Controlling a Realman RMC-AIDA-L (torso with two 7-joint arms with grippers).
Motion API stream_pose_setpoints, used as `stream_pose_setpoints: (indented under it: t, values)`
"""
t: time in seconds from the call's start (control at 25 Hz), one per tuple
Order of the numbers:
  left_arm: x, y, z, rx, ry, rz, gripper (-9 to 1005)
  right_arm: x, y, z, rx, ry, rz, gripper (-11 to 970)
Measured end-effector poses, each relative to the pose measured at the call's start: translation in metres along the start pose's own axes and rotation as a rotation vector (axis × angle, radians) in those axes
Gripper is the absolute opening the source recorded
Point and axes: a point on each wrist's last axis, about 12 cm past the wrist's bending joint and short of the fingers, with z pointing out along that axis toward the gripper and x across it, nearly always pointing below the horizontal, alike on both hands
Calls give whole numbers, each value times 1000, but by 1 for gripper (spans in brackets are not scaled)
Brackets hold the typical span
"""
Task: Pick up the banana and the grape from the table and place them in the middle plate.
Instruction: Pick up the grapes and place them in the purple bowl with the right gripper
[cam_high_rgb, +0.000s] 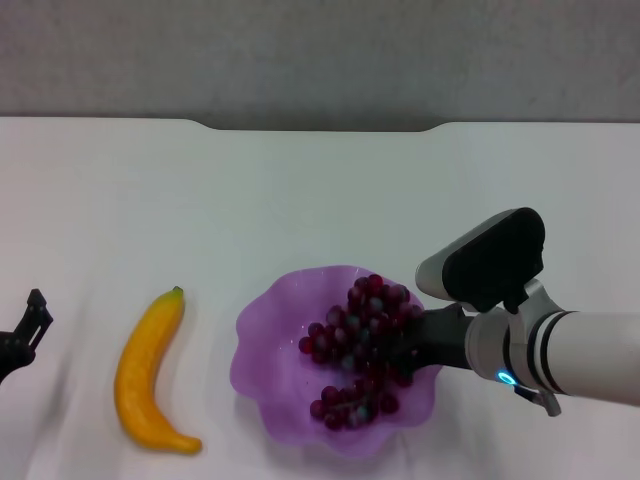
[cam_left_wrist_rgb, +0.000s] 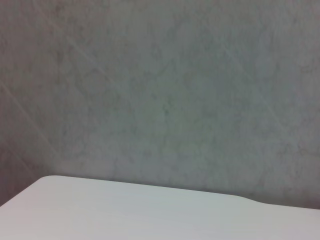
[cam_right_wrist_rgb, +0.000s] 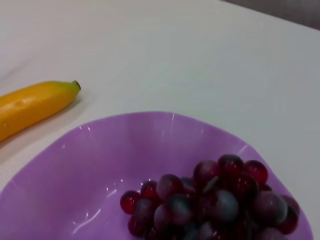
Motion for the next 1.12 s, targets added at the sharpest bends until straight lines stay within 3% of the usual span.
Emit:
stream_pose_setpoints:
  t: [0.16, 0.6, 0.8, 1.12]
  values:
    - [0, 0, -1, -1, 1, 0, 876, -1, 3, -2, -1, -33, -8, 284]
    - [1, 1, -2, -5, 4, 0, 876, 0, 10, -22, 28, -169, -102, 763]
    - [1, 3, -2, -13, 2, -3, 876, 3, 7, -32, 95, -270, -140, 903]
    - [1, 3, -3, -16, 1, -4, 876, 20, -4, -33, 202, -408, -171, 901]
